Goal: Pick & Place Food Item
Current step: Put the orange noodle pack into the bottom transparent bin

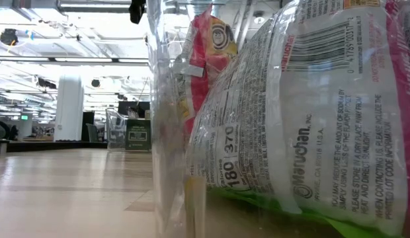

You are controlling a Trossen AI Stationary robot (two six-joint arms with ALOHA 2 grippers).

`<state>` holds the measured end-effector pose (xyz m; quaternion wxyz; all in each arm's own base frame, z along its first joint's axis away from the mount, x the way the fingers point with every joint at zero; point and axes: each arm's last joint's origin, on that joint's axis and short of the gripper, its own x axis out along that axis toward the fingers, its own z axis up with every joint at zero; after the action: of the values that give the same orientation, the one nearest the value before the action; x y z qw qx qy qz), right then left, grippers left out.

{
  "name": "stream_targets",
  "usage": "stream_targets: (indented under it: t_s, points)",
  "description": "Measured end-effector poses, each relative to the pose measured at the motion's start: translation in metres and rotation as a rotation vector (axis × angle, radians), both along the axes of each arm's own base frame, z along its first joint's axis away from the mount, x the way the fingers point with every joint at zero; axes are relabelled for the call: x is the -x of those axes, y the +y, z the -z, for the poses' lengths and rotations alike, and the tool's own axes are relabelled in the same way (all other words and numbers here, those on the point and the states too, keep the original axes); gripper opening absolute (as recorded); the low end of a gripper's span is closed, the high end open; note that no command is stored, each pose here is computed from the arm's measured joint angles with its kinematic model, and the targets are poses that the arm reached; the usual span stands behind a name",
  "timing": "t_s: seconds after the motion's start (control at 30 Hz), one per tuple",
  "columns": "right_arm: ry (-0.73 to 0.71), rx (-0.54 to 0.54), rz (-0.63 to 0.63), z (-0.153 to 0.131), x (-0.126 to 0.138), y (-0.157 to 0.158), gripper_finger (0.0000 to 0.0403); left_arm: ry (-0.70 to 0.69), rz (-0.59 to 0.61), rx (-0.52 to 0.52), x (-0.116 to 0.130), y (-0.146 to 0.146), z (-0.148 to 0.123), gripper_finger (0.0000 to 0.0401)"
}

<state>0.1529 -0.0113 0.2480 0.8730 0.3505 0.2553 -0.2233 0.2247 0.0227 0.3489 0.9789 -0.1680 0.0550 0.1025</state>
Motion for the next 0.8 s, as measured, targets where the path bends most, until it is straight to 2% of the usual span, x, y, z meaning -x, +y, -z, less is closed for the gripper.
stream_targets:
  t_s: [0.23,0.47,0.67,0.8]
  points:
    - [0.0,0.0,0.0,0.0,0.0,0.0,0.0008,-0.003,0.001,0.005,0.0,0.0,0.0,0.0006]
    - [-0.008,0.0,0.002,-0.001,0.0,0.0,0.0008,-0.003,0.001,0.007,0.0,0.0,0.0,0.0003]
    - [-0.17,-0.123,0.091,-0.011,-0.007,-0.001,0.0008,-0.003,0.001,0.007,0.0,0.0,0.0,0.0008]
    - [-0.258,-0.128,0.09,-0.018,-0.011,-0.001,0.0008,-0.003,0.0,0.007,0.0,0.0,0.0,0.0006]
